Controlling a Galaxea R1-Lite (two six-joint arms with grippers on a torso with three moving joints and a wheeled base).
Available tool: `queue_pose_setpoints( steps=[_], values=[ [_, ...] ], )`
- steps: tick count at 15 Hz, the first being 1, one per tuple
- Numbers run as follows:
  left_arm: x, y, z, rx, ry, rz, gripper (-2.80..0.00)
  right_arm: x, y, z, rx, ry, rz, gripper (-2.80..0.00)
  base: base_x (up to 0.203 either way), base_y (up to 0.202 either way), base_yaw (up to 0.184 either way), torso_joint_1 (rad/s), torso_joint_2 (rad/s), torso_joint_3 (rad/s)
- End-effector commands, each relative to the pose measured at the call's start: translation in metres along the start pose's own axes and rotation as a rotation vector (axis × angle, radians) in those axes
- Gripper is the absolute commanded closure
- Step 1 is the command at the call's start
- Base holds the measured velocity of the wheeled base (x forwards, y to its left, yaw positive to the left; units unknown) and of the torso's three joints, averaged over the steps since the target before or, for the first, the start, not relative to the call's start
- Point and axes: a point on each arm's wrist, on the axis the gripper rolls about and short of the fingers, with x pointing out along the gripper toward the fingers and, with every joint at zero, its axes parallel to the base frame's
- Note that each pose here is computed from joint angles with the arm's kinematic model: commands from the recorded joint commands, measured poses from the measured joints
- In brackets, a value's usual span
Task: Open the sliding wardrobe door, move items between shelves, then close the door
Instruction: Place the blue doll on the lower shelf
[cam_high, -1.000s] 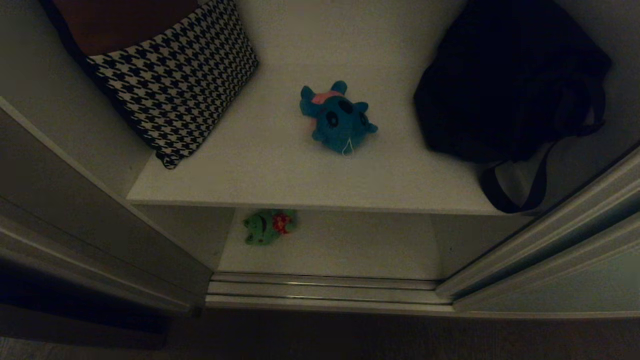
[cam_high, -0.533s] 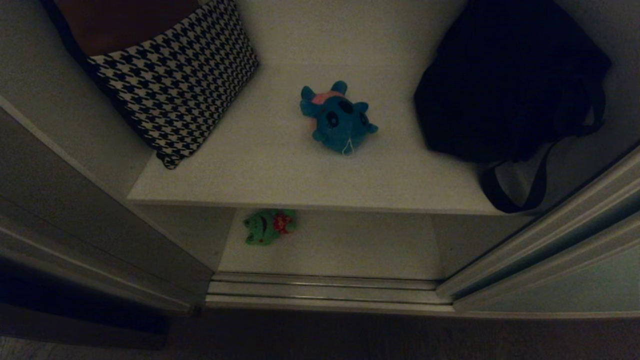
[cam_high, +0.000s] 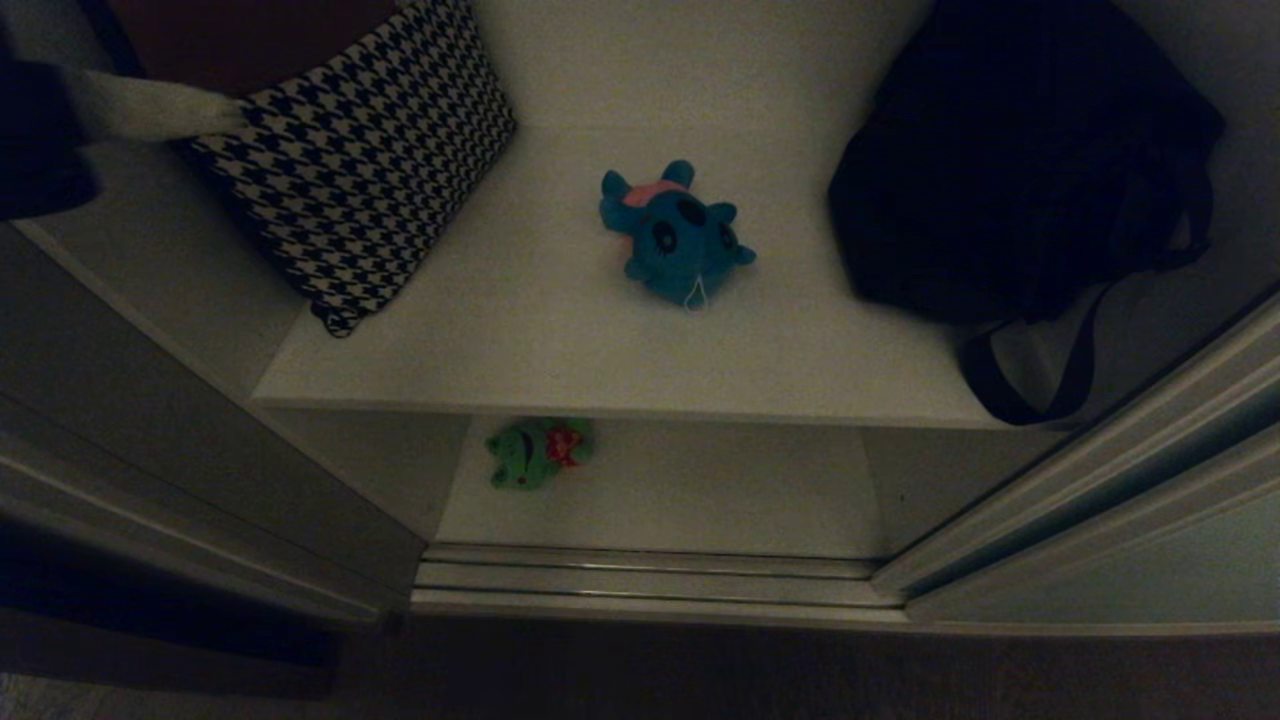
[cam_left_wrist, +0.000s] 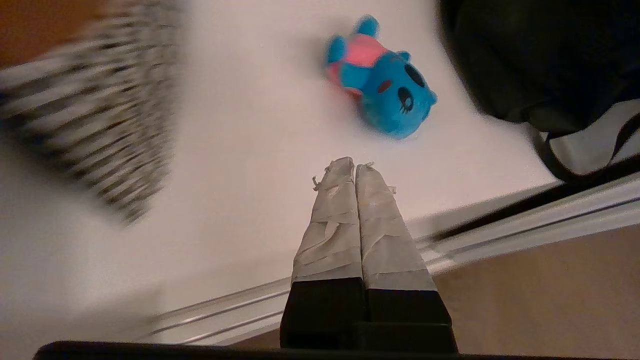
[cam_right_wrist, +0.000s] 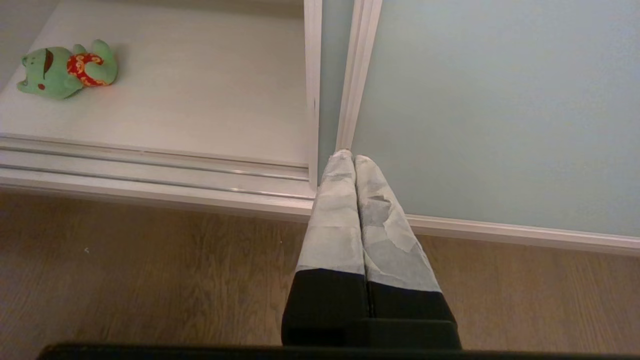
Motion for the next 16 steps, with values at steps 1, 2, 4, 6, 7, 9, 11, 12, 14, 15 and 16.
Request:
queue_pose_setpoints(
  steps=[1, 2, 4, 6, 7, 9, 11, 12, 14, 15, 16],
  values=[
    [0.095, 0.01, -0.016, -0.054, 0.136, -0.054, 0.0, 0.0, 0.0, 0.0, -0.002, 0.0, 0.0, 0.0, 0.0, 0.0, 0.0, 0.0, 0.0, 0.0],
    [0.118, 0.006, -0.016, -0.072, 0.137, -0.065, -2.8, 0.0, 0.0, 0.0, 0.0, 0.0, 0.001, 0.0, 0.0, 0.0, 0.0, 0.0, 0.0, 0.0],
    [0.164, -0.004, -0.021, -0.118, 0.147, -0.063, -2.8, 0.0, 0.0, 0.0, 0.0, -0.002, 0.0, 0.0, 0.0, 0.0, 0.0, 0.0, 0.0, 0.0],
    [0.205, -0.014, -0.038, -0.167, 0.166, -0.029, -2.8, 0.0, 0.0, 0.0, -0.002, 0.0, 0.0, 0.0, 0.0, 0.0, 0.0, 0.0, 0.0, 0.0],
    [0.223, -0.02, -0.047, -0.194, 0.173, 0.001, -2.8, 0.0, 0.0, 0.0, 0.0, 0.0, 0.001, 0.0, 0.0, 0.0, 0.0, 0.0, 0.0, 0.0],
    [0.255, -0.034, -0.07, -0.242, 0.171, 0.052, -2.8, 0.0, 0.0, 0.0, -0.002, 0.0, 0.001, 0.0, 0.0, 0.0, 0.0, 0.0, 0.0, 0.0],
    [0.275, -0.05, -0.084, -0.306, 0.119, 0.064, -2.8, 0.0, 0.0, 0.0, 0.0, 0.0, 0.001, 0.0, 0.0, 0.0, 0.0, 0.0, 0.0, 0.0],
    [0.278, -0.054, -0.085, -0.321, 0.1, 0.058, -2.8, 0.0, 0.0, 0.0, 0.0, 0.0, 0.001, 0.0, 0.0, 0.0, 0.0, 0.0, 0.0, 0.0],
    [0.283, -0.055, -0.086, -0.343, 0.057, 0.044, -2.8, 0.0, 0.0, 0.0, -0.001, -0.001, 0.0, 0.0, 0.0, 0.0, 0.0, 0.0, 0.0, 0.0],
    [0.287, -0.055, -0.088, -0.351, 0.05, 0.041, -2.8, 0.0, 0.0, 0.0, 0.0, 0.0, 0.0, 0.0, 0.0, 0.0, 0.0, 0.0, 0.0, 0.0],
    [0.292, -0.054, -0.095, -0.346, 0.059, 0.044, -2.8, 0.0, 0.0, 0.0, 0.0, 0.0, 0.001, 0.0, 0.0, 0.0, 0.0, 0.0, 0.0, 0.0]
  ],
)
